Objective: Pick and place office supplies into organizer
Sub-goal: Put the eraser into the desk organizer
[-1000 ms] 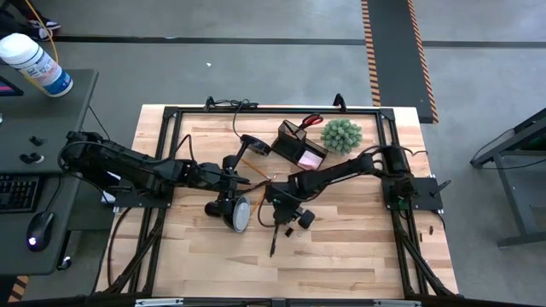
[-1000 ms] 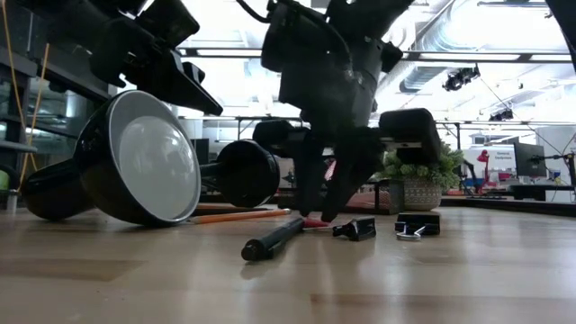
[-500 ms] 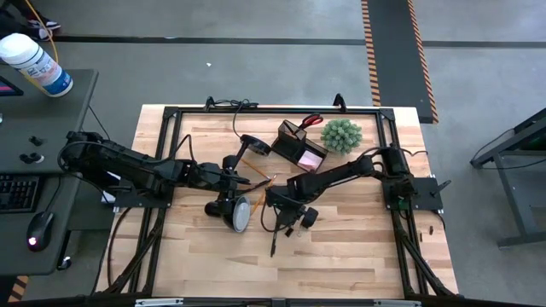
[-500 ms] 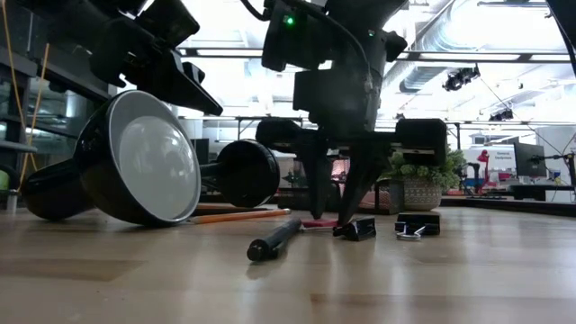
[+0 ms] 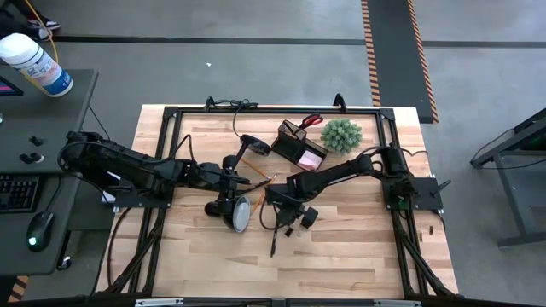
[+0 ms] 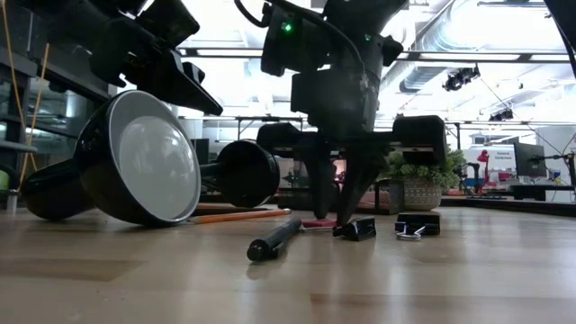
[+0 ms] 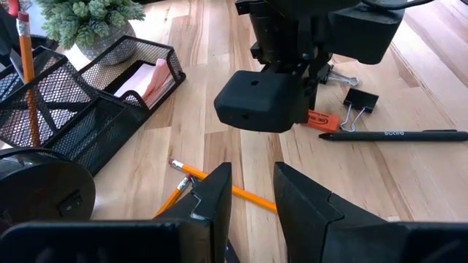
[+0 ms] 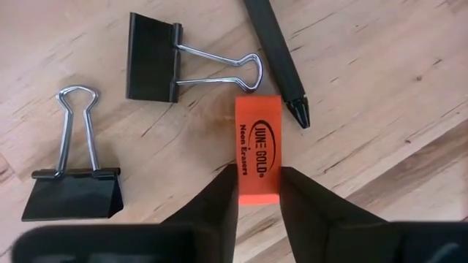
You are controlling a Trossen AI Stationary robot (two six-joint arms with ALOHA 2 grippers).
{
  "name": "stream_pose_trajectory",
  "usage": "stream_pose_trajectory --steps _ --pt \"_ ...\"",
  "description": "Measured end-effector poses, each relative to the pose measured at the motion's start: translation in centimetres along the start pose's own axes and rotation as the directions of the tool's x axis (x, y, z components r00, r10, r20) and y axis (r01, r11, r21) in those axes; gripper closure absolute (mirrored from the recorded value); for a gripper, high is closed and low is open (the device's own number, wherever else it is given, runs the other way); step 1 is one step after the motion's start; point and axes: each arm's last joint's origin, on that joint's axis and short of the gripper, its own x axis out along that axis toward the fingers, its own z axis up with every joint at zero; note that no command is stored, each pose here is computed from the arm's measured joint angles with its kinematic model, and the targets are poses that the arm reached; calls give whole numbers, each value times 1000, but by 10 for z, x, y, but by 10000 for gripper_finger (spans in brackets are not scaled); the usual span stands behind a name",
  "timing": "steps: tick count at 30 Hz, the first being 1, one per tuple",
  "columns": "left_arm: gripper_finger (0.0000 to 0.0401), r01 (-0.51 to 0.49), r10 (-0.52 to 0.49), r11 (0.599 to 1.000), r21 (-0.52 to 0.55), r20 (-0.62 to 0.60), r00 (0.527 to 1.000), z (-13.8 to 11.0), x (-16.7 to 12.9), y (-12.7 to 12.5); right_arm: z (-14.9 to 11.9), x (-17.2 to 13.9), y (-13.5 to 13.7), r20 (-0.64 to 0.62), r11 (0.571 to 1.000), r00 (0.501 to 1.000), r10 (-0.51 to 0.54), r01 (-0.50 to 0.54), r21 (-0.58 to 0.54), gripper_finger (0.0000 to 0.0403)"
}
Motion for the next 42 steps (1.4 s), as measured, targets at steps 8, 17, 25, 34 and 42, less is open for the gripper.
stream_pose_trajectory --steps 8,17,25,34,42 --pt "309 0 0 1000 0 0 1000 0 0 0 0 0 1 -18 1000 1000 -7 8 16 342" --pt "309 0 0 1000 2 -1 1000 0 0 0 8 -18 -6 -130 998 991 -23 29 48 334" --pt "309 2 -2 1000 6 -13 1000 -1 0 0 10 -37 -10 -264 997 963 -55 70 45 338" --pt "309 2 -2 1000 18 -14 1000 -1 0 0 -14 -66 -33 -467 965 876 -122 214 150 342" --pt "309 2 -1 1000 17 -14 1000 -1 0 0 -33 -98 -61 -573 905 785 -235 392 167 342"
